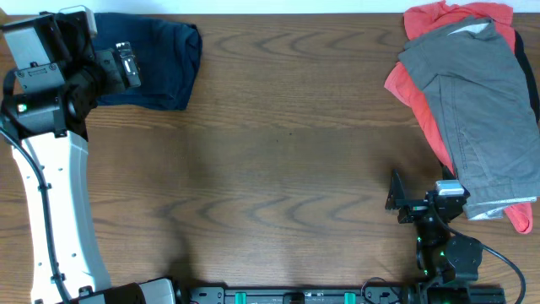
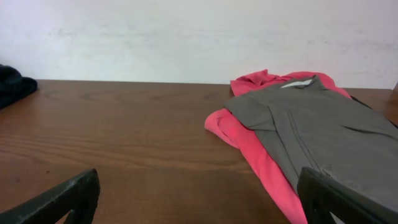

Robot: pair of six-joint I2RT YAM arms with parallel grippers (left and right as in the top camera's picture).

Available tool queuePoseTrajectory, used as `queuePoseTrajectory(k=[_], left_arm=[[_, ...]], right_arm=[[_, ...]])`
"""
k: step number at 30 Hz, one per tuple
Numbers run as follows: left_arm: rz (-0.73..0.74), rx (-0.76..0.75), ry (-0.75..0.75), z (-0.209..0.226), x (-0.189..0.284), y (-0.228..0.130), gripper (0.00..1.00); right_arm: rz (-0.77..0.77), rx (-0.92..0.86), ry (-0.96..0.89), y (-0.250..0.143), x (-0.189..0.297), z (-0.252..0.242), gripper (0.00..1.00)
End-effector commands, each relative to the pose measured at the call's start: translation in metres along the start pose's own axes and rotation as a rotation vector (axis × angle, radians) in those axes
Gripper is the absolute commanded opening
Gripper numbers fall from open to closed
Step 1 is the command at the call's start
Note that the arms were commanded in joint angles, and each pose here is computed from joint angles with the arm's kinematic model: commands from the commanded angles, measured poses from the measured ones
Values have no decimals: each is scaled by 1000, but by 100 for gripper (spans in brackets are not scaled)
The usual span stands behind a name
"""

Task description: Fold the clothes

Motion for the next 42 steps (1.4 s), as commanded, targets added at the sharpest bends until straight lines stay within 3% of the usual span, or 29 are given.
queuePoseTrajectory(k=[1,10,14,20,32,42], left_arm=[[-4,3,-3,-2,3,0,98],[4,-16,-22,-16,33,-16,98],[-69,-142,-81,-40,44,-34,98],[-238,-242,-159,-60,42,-86,98],[-458,-269,-190,-43,23,-233,98],[-551,-277,-192,-37,10,-272,98]], right_arm=[[-3,-15,-4,-1,0,-1,99],[-3,-15,-4,-1,0,-1,99],[-3,-15,-4,-1,0,-1,99],[-3,-15,-3,-1,0,-1,99],[-3,-15,-4,-1,0,-1,99],[-3,-15,-4,-1,0,-1,99]])
Point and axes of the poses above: each gripper's point midway between its finger pads, its own x axis back along the fingers, its own z axis along the line the jaws close on, y = z × x, the point moved 6 cm from there along x, back along the fingers
